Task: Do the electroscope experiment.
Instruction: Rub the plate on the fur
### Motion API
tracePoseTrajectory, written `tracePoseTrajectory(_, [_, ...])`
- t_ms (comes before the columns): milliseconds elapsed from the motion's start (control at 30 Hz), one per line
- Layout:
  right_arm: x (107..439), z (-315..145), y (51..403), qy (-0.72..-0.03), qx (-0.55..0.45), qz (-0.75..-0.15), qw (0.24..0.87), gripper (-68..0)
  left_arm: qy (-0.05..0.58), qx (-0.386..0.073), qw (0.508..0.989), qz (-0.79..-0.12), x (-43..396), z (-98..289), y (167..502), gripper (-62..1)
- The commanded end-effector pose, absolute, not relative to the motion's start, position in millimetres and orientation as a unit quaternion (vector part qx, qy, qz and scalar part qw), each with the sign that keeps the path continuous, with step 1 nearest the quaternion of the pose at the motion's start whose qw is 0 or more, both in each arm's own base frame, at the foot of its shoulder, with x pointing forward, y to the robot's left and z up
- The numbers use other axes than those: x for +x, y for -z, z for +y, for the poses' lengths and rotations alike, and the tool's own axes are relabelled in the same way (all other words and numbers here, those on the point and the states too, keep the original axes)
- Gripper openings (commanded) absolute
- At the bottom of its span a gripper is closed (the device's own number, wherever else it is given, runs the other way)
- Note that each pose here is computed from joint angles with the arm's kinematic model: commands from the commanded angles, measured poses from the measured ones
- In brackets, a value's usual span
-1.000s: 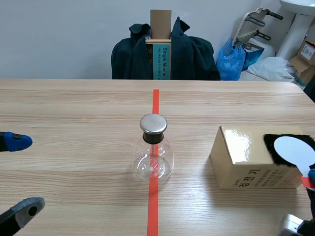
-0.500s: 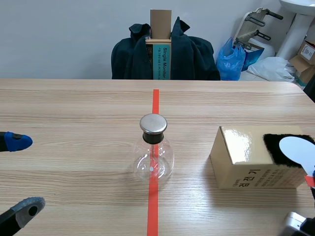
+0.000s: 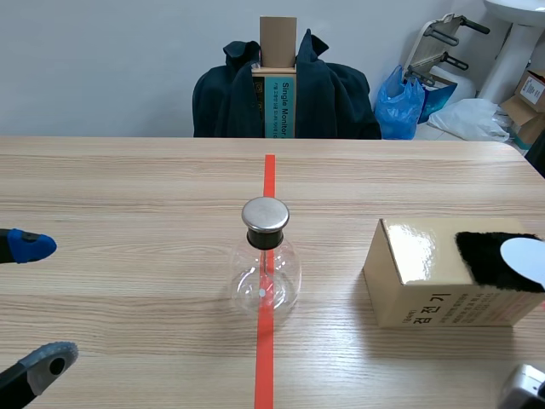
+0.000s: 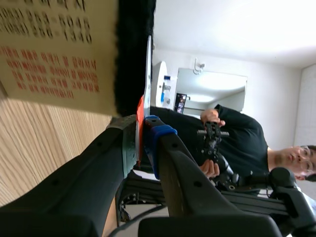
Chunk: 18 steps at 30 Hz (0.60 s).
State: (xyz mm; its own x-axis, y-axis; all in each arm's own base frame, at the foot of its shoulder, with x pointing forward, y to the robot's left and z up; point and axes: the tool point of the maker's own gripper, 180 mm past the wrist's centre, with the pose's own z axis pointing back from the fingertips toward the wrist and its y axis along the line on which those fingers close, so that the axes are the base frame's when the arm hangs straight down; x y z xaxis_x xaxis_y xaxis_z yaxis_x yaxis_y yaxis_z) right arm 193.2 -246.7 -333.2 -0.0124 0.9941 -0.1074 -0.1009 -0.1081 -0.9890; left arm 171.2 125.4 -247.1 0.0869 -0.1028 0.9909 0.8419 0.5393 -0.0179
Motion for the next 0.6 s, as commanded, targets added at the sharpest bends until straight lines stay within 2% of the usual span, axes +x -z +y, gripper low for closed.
tracePoseTrajectory(0, [194.6,-254.9,313.2,-0.552,-0.527,-0.453,0.462,-66.7,0.35,-0.33,0.653,-0.585,172.3,121.9,239.7,1.4])
tracePoseTrajectory(167, [197.4,-264.3,290.3,-0.538,-0.546,-0.459,0.448,-66.7,0.352,-0.328,0.654,-0.584,172.6,121.8,240.3,1.4])
tracePoseTrajectory(567, [212.6,-259.0,193.7,-0.464,-0.601,-0.519,0.391,-66.7,0.358,-0.322,0.659,-0.578,174.4,122.4,244.0,1.4])
